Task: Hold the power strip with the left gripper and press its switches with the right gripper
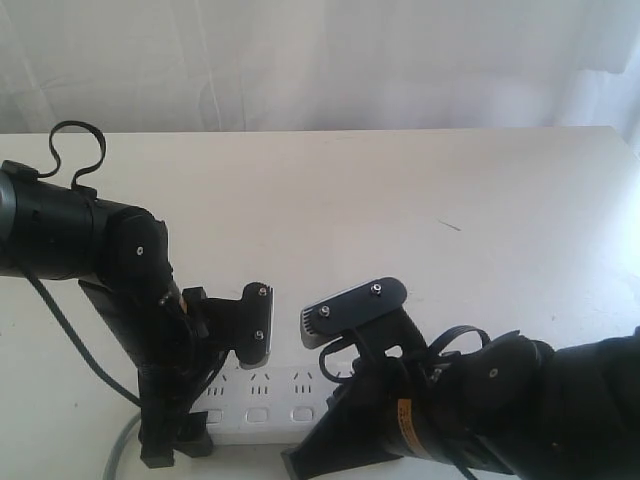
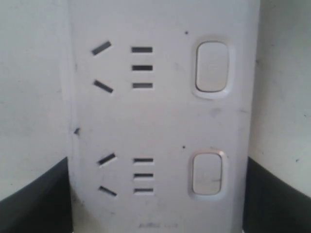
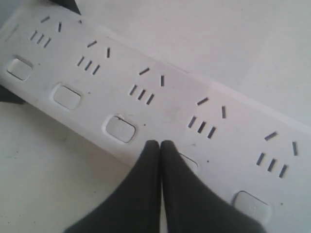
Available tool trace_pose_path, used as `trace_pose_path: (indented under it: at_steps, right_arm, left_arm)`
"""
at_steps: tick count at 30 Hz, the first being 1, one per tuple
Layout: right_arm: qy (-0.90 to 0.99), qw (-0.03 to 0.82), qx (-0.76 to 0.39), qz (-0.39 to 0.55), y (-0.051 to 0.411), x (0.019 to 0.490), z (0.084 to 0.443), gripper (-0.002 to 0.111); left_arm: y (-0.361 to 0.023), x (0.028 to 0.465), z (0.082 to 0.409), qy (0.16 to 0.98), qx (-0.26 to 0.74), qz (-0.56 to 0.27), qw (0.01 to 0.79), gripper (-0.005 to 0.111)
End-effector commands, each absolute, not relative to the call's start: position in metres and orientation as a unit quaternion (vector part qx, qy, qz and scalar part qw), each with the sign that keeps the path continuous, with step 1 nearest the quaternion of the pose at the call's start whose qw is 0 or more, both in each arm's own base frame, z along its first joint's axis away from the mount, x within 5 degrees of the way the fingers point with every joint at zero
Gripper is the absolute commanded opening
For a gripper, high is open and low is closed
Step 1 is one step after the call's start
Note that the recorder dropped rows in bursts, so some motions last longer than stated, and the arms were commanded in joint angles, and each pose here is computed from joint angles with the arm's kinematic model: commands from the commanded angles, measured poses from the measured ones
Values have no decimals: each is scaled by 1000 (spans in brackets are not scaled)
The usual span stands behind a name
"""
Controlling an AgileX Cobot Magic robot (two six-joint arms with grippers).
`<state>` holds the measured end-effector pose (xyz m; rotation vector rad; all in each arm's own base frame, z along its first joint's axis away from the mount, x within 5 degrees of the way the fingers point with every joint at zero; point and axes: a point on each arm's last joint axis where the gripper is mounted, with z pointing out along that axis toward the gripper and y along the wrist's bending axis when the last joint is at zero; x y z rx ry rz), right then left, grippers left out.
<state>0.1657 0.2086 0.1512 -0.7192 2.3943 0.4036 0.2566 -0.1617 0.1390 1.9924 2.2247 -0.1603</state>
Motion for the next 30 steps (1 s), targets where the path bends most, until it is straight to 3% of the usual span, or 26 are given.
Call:
trace_pose_path:
  at_steps: [1,10,30]
  right_arm:
    - [906,294,-265,149,207,166,148,0]
    - [906,317,-254,124,203,171,149,0]
    - [924,243,-275,111,208,166,112,0]
  left_arm:
    - [-151,241,119,726,684,-62,-15,0]
    - [-150,240,119,726,684,-66,-24,0]
    - [-150,240,119,726,684,-66,-24,0]
